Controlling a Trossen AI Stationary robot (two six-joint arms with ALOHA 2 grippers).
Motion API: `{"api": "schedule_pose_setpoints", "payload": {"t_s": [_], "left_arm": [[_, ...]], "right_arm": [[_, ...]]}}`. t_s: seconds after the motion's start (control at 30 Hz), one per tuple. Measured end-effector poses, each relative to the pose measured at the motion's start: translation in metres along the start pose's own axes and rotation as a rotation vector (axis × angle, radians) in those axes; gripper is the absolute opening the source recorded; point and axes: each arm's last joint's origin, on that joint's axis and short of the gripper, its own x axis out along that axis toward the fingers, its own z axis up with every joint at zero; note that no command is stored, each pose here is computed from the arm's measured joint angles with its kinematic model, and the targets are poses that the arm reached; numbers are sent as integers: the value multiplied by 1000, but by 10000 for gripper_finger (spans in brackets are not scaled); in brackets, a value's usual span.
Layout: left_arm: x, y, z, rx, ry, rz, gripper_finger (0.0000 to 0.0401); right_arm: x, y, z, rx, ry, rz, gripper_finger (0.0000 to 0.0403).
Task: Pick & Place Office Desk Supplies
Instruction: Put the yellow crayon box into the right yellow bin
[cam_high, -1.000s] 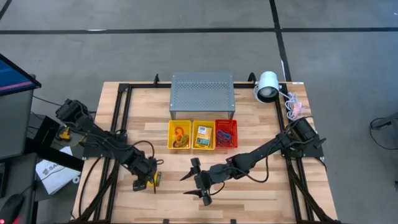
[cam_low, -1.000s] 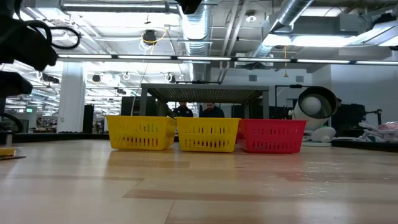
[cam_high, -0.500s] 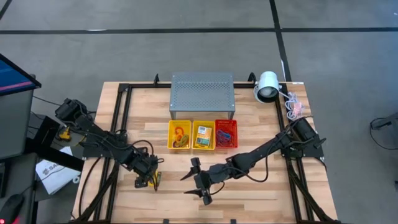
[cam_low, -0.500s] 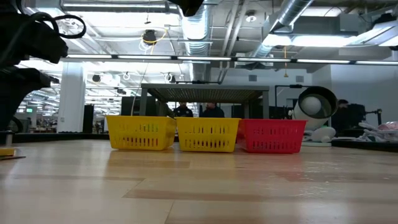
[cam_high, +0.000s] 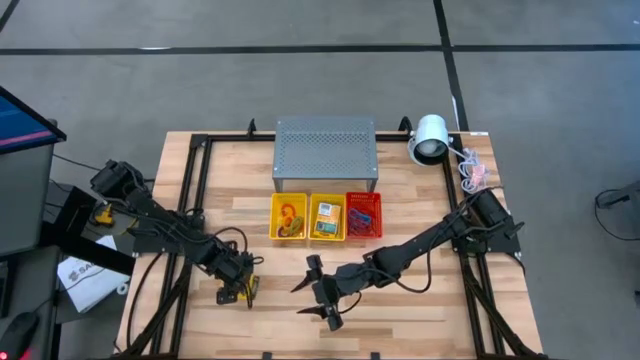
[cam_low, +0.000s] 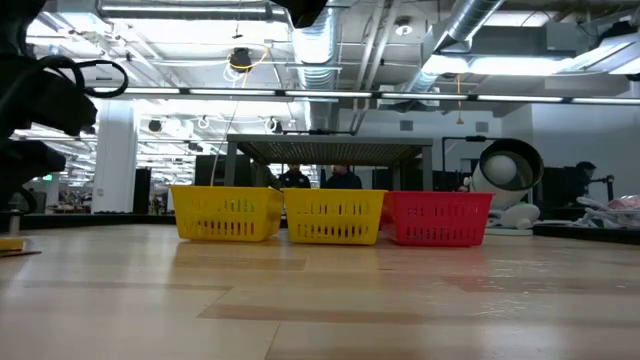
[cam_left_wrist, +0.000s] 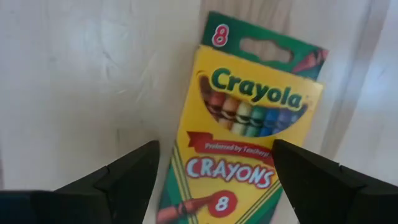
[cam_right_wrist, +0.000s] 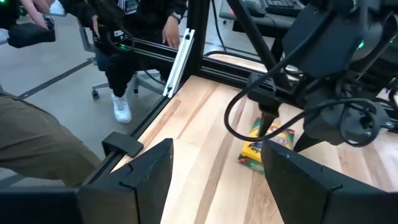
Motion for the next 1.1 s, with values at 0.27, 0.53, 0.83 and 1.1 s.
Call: {"api": "schedule_pose_setpoints", "payload": {"t_s": [0.27, 0.53, 0.83, 1.1], "left_arm": [[1, -1, 0, -31, 4, -33, 310], [0, -1, 0, -42, -10, -30, 310], [0, -1, 1, -142, -19, -32, 310], [0, 0, 3, -150, 26, -77, 343]], "right_arm": [[0, 0, -1, 10, 10, 7, 235], [0, 0, -1, 10, 10, 6, 235], [0, -1, -1, 11, 10, 6, 235], [0, -1, -1, 36, 9, 6, 235]]}}
